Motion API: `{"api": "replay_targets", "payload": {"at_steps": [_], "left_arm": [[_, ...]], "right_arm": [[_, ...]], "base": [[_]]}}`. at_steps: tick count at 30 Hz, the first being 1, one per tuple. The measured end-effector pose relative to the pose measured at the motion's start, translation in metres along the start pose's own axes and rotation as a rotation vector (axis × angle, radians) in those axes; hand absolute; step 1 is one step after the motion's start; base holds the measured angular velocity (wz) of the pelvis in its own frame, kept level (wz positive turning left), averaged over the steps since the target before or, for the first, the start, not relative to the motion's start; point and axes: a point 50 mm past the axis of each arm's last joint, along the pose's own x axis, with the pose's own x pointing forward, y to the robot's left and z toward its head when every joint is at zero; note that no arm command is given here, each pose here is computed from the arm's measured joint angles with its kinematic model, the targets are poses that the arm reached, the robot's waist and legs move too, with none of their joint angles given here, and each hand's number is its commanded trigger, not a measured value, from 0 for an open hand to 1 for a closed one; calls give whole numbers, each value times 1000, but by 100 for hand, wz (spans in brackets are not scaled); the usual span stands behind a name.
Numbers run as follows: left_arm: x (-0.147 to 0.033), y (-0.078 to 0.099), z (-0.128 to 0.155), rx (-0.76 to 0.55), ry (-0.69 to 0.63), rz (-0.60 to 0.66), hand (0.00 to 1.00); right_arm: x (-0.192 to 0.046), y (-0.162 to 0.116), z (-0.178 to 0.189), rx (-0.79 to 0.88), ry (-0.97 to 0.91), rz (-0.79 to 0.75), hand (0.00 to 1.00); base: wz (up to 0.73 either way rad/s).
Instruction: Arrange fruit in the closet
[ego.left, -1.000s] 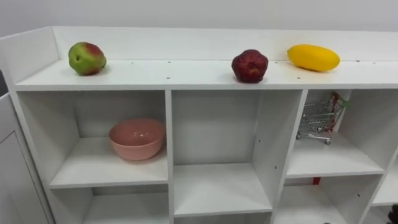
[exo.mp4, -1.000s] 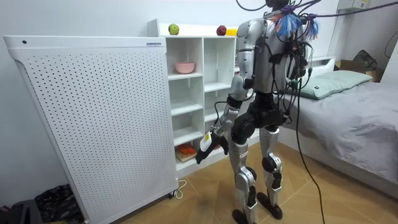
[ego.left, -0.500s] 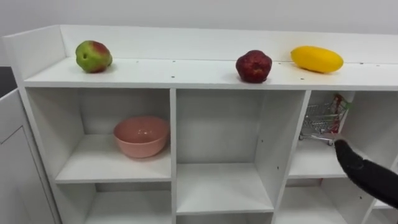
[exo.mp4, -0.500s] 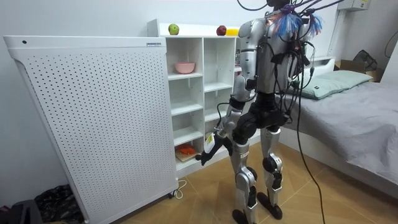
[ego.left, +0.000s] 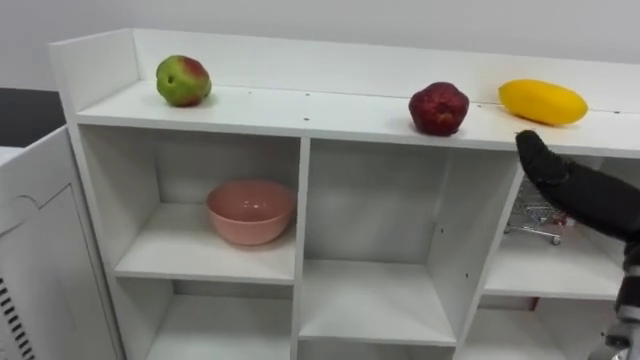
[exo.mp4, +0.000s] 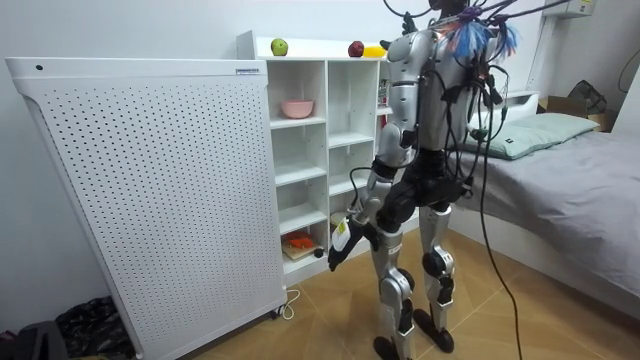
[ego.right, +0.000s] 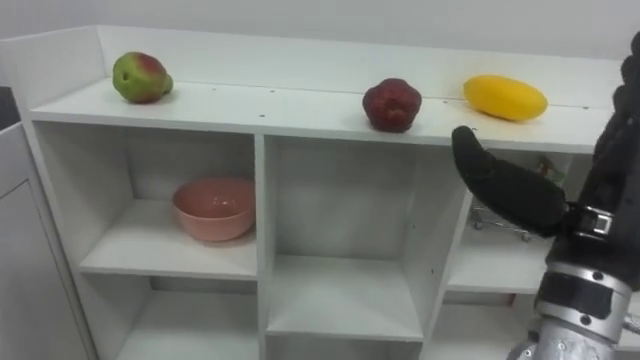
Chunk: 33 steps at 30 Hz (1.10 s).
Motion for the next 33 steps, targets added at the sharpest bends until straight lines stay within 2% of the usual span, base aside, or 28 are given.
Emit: {"api": "replay_targets", "payload": {"at_steps": [11,17,24,33], "left_arm": [[2,7,-3,54,16,-9,0],[2,12,-3,63,15,6,0],[3,19,0,86,-5,28,0],[3,24,-5,82,19,43,0]], "right_arm": [[25,3,-20,39,101,67,0],[32,17,-21,149,155,135,0],[37,16,-19,157,153,190,0],[42,10,-39,89,254,231,0]], "base": [[5],[0],[4],[0]]}}
